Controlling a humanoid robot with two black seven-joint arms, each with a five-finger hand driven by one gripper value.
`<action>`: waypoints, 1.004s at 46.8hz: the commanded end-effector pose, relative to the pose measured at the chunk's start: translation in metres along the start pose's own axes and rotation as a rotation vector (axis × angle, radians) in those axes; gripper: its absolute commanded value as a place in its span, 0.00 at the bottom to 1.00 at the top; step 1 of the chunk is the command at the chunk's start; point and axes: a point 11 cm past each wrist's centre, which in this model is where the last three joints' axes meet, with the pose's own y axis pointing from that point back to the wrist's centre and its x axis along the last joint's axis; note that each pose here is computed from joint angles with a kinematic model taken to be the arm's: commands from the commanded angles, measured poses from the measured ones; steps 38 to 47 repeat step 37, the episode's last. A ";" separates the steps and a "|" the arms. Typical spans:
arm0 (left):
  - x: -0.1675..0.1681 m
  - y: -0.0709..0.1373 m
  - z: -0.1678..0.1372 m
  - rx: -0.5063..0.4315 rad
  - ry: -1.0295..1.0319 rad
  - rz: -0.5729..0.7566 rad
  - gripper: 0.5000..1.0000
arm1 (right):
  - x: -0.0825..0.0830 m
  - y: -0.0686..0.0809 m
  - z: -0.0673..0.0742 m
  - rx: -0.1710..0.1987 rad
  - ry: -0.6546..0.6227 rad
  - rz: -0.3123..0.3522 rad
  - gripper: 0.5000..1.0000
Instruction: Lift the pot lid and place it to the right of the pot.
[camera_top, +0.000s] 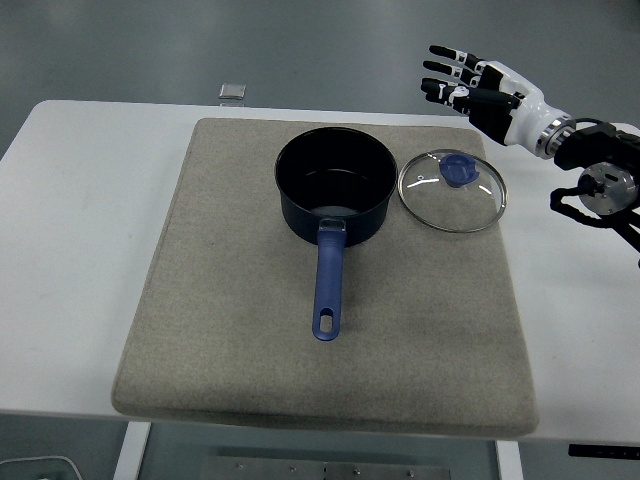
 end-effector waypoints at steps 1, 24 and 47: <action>0.000 0.000 0.000 0.000 0.000 0.000 1.00 | -0.003 -0.001 0.007 0.012 -0.051 -0.001 0.81; 0.000 0.000 0.000 0.000 0.000 0.000 1.00 | 0.002 0.004 0.018 0.071 -0.305 0.021 0.81; 0.000 0.000 0.000 0.000 0.000 0.000 1.00 | 0.004 0.006 0.023 0.061 -0.309 0.034 0.81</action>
